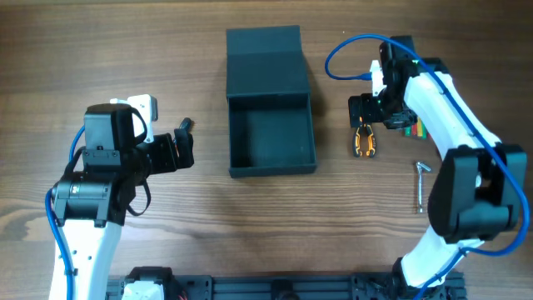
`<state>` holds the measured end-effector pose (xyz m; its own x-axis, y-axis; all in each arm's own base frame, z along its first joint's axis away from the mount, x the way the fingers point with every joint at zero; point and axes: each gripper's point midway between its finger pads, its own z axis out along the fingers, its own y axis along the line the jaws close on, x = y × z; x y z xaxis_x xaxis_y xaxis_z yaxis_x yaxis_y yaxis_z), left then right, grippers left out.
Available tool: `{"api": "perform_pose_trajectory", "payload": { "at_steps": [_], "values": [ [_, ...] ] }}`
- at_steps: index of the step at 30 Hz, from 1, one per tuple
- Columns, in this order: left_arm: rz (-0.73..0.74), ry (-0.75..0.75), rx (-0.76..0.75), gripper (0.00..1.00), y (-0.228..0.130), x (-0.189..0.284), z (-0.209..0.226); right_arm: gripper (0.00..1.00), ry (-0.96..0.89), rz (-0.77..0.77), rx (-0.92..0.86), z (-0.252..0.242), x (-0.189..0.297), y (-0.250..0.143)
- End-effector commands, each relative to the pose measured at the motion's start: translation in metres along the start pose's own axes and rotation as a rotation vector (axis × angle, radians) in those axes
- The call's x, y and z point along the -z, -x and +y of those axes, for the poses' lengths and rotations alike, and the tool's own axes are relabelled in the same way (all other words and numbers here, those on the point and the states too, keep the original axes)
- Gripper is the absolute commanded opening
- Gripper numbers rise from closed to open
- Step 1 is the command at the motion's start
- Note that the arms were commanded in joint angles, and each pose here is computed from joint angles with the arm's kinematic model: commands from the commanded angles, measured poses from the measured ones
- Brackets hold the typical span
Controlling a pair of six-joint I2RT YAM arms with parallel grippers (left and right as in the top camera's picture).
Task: Pack container
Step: 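Move the right gripper over the orange-black needle-nose pliers, then lower the right gripper and close it on the pliers handles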
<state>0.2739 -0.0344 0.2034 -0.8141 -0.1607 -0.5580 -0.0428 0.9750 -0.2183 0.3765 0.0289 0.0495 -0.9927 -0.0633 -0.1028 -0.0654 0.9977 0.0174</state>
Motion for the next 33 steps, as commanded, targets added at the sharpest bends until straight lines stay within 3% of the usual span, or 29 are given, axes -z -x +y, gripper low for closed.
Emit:
{"api": "perform_pose_trajectory", "payload": {
  "at_steps": [1, 19, 33],
  "values": [
    [-0.020, 0.005, -0.015, 1.00, 0.006, 0.005, 0.000, 1.00, -0.016, 0.033, 0.012, -0.004, -0.016, 0.000],
    [-0.020, 0.005, -0.015, 1.00, 0.006, 0.005, 0.000, 1.00, -0.019, 0.039, -0.085, -0.004, -0.039, 0.005],
    [-0.020, 0.005, -0.015, 1.00, 0.006, 0.005, 0.000, 1.00, -0.022, 0.087, -0.104, -0.004, -0.059, -0.019]
  ]
}}
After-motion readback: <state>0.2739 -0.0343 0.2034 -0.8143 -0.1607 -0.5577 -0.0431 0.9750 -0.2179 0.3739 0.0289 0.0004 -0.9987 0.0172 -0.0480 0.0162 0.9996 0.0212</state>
